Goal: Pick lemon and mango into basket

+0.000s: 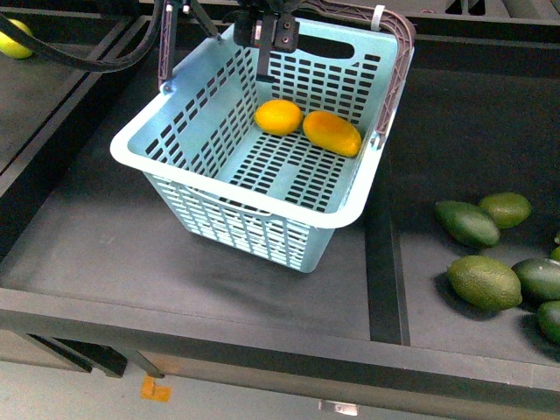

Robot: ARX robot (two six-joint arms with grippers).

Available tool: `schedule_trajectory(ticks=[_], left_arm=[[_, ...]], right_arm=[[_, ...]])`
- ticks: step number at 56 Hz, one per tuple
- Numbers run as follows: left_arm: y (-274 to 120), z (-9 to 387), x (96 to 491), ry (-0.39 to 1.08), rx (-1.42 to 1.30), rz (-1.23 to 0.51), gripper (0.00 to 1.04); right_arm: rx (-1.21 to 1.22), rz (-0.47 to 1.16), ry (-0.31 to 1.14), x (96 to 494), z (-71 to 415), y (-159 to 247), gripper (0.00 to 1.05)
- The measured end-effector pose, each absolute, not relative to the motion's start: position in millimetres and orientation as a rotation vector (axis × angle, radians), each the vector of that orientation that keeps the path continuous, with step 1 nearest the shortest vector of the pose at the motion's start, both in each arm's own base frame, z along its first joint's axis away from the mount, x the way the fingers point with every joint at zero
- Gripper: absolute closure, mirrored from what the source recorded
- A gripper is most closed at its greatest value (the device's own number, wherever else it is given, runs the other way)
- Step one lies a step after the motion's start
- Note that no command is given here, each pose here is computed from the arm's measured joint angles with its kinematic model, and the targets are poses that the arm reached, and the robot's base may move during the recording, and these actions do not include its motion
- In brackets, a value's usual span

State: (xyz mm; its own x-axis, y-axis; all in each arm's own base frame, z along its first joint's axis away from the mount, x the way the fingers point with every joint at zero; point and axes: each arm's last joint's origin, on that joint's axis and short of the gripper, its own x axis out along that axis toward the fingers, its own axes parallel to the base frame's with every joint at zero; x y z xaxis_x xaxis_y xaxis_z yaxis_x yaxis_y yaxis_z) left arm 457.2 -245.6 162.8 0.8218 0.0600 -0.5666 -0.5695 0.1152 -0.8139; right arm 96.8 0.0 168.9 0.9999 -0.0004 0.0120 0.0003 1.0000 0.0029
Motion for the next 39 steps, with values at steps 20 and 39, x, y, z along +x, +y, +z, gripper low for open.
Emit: schedule_trajectory(ticks=[20,39], left_arm=[[-215,197,408,0.445,-1.280,0.669,0.08],[-159,178,365,0.237,-0.670,0.058,0.41]], right_arm=[[0.003,0.000,-0.012,97,169,0,0.09],[0.003,-0.001,-0.012,97,169,0,0.09]])
